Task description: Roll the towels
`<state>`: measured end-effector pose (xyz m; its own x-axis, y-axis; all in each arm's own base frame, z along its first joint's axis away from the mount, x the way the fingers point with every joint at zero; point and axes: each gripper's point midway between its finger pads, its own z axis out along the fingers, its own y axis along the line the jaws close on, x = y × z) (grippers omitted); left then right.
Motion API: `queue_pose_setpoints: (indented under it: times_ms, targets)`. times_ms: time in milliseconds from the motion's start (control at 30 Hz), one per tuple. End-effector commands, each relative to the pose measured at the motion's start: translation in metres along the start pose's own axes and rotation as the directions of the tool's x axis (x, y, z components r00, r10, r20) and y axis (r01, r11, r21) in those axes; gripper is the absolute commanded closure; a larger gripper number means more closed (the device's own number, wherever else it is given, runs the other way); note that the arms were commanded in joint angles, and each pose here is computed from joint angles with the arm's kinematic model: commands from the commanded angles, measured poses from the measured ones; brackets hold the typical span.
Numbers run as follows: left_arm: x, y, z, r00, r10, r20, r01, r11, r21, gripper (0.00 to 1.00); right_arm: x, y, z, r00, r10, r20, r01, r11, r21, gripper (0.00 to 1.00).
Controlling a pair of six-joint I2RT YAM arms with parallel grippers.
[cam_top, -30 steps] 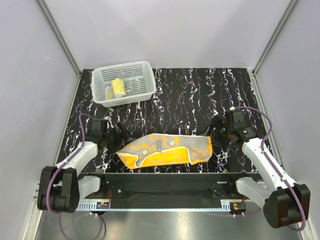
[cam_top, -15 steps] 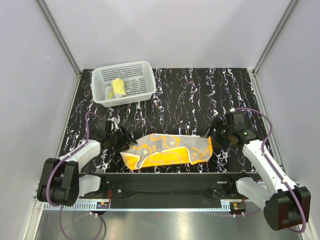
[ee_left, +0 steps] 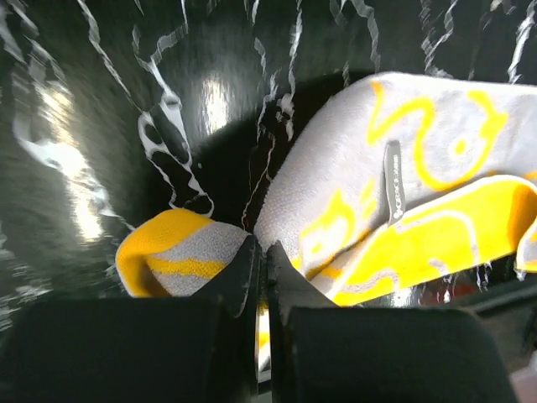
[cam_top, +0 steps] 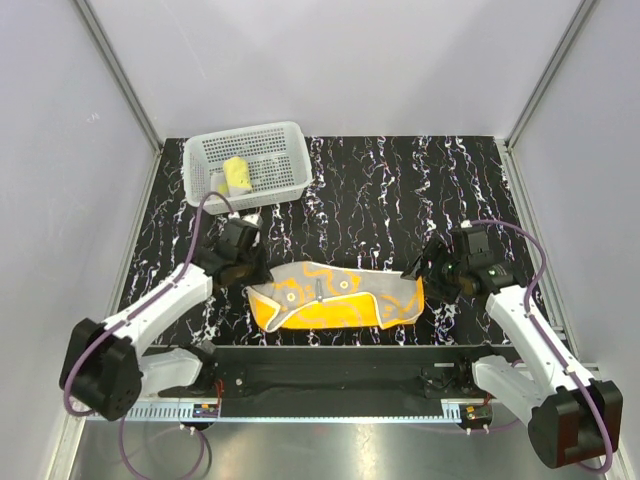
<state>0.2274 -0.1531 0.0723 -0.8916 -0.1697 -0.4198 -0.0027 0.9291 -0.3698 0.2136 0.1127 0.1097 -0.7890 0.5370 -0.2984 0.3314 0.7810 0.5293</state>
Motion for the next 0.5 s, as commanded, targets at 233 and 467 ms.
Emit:
queue_pose_setpoints:
  times_ms: [233,467]
  targets:
    - [-0.044,0.033,-0.062,0.960,0.156,0.231,-0.049,0.909,-0.414,0.32,0.004,-0.008,0.005,1.000,-0.014,0.001,0.014,1.000,0.007,0.19]
    - [-0.022,0.048,-0.040,0.980,0.095,0.174,-0.005,0.888,-0.459,0.01,0.005,-0.010,0.006,1.000,-0.020,-0.008,0.020,1.000,0.015,0.19]
